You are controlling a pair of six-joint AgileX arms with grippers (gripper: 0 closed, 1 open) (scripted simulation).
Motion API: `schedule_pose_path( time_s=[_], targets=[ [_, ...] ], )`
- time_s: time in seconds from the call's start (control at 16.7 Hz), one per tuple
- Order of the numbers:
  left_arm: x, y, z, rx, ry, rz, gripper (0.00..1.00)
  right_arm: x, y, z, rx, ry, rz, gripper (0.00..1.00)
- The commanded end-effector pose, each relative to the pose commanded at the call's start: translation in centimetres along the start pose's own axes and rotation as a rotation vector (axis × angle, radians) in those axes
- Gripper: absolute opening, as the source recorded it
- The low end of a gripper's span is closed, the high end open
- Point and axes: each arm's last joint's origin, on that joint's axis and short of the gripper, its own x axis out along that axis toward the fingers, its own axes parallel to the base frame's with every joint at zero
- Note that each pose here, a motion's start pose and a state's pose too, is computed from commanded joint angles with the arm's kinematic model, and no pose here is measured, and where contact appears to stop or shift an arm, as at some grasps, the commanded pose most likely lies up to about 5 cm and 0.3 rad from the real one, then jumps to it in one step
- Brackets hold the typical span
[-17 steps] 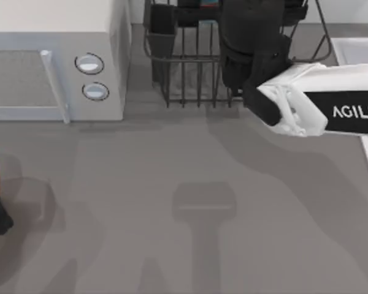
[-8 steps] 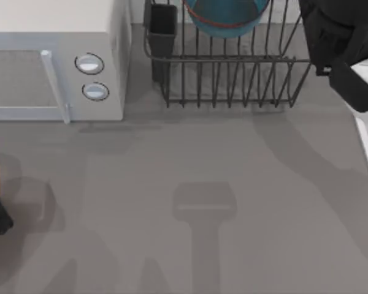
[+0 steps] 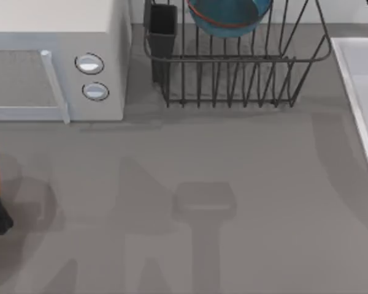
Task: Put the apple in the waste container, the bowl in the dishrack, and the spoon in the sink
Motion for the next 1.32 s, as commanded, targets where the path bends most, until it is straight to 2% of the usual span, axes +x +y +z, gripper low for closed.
schedule_pose_path(
  time_s=[0.42, 0.6, 0.96, 1.32],
  targets=[
    [0.0, 0.0, 0.0, 0.000, 0.000, 0.000, 1.00, -6.9, -3.7, -0.2, 0.014, -0.046, 0.059, 1.00],
    [0.0, 0.0, 0.0, 0.000, 0.000, 0.000, 1.00, -9.2, -5.0, -1.1, 0.010, -0.051, 0.060, 1.00],
    [0.0, 0.0, 0.0, 0.000, 0.000, 0.000, 1.00, -13.0, -6.8, -4.1, -0.003, -0.027, 0.045, 1.00],
    [0.0, 0.0, 0.0, 0.000, 0.000, 0.000, 1.00, -15.8, -7.9, -8.5, -0.009, 0.031, 0.060, 1.00]
  ],
)
